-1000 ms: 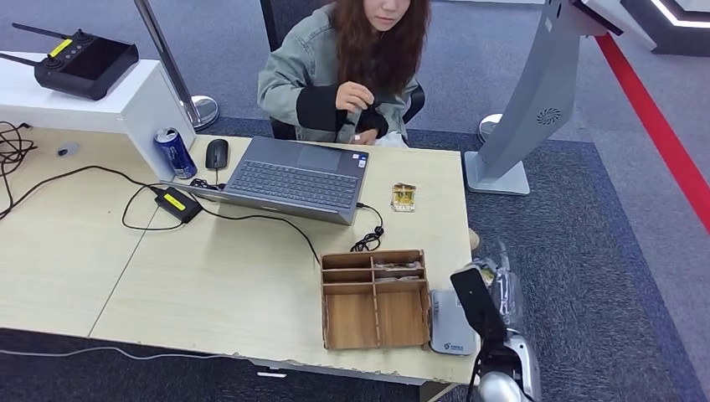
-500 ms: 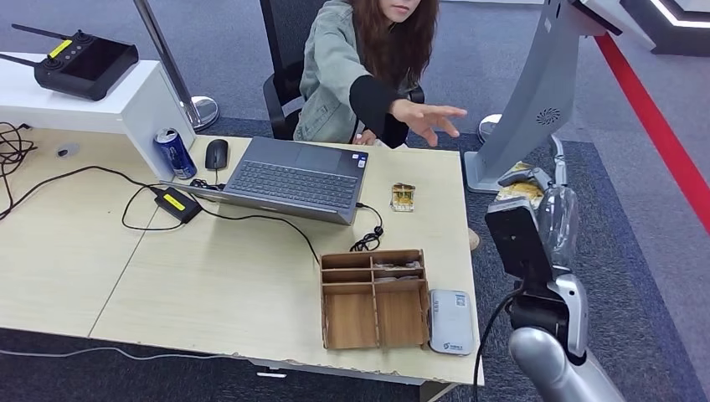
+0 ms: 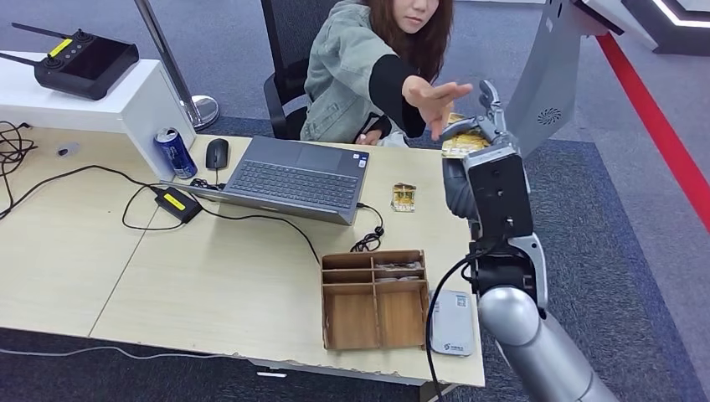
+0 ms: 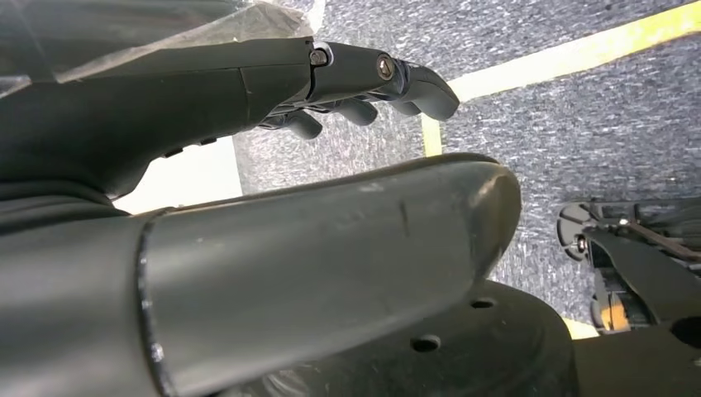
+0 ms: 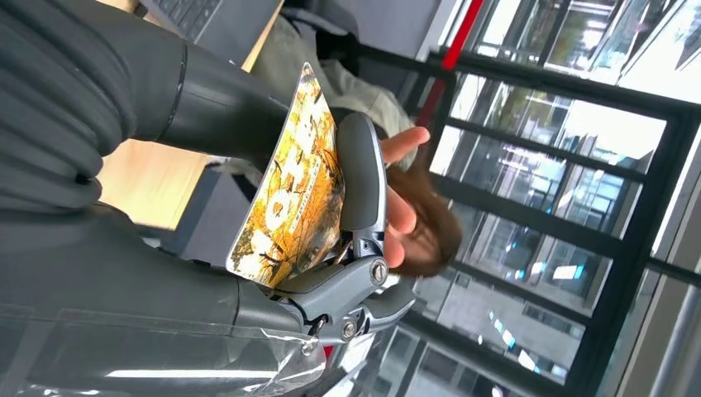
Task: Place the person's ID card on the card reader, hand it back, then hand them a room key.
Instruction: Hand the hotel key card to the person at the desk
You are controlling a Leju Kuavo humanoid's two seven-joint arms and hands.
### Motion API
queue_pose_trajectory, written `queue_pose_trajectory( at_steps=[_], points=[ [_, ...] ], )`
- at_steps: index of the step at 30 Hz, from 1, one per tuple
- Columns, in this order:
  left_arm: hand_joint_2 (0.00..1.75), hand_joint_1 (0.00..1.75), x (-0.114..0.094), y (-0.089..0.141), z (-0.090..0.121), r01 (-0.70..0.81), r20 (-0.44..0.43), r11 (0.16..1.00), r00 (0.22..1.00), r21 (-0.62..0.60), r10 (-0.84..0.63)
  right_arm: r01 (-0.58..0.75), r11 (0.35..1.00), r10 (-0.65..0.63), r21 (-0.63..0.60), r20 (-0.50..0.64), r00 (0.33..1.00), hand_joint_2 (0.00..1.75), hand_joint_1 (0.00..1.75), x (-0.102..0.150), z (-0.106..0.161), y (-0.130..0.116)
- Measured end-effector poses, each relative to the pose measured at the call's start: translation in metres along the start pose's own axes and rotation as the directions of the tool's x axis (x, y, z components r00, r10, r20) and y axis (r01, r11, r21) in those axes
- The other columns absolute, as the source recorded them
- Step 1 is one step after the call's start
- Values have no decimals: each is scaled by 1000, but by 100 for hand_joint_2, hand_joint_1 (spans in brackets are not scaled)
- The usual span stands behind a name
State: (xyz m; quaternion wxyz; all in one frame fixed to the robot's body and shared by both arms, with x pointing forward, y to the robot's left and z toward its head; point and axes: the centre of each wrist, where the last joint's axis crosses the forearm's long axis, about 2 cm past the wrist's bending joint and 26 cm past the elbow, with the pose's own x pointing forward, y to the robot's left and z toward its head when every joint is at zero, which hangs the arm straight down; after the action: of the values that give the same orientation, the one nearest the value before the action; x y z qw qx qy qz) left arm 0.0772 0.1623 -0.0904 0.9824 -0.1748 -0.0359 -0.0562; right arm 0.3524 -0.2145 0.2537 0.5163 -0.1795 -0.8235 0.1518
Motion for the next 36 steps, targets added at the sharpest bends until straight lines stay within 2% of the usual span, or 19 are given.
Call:
queue_pose_trajectory(
  at_steps=[11, 17, 18, 21, 22, 36],
  points=[
    [0, 0, 0, -1, 0, 24, 7, 1000, 1000, -10, -24, 92, 988, -92, 128, -6, 996, 175, 175, 8, 6, 57],
    [0, 0, 0, -1, 0, 25, 8, 1000, 1000, -11, -25, 106, 980, -100, 167, -39, 994, 175, 175, 6, 12, 75],
    [0, 0, 0, -1, 0, 25, 8, 1000, 1000, -11, -25, 106, 979, -100, 172, -44, 994, 175, 150, 5, 13, 77],
    [0, 0, 0, -1, 0, 25, 8, 1000, 1000, -11, -25, 110, 977, -101, 183, -59, 993, 175, 19, 3, 14, 81],
    [0, 0, 0, -1, 0, 25, 8, 1000, 1000, -11, -25, 113, 976, -102, 186, -63, 993, 175, 0, 3, 15, 82],
    [0, 0, 0, -1, 0, 23, 12, 1000, 1000, -4, -23, 101, 973, -87, 207, -77, 993, 175, 0, -2, 21, 87]
  ],
)
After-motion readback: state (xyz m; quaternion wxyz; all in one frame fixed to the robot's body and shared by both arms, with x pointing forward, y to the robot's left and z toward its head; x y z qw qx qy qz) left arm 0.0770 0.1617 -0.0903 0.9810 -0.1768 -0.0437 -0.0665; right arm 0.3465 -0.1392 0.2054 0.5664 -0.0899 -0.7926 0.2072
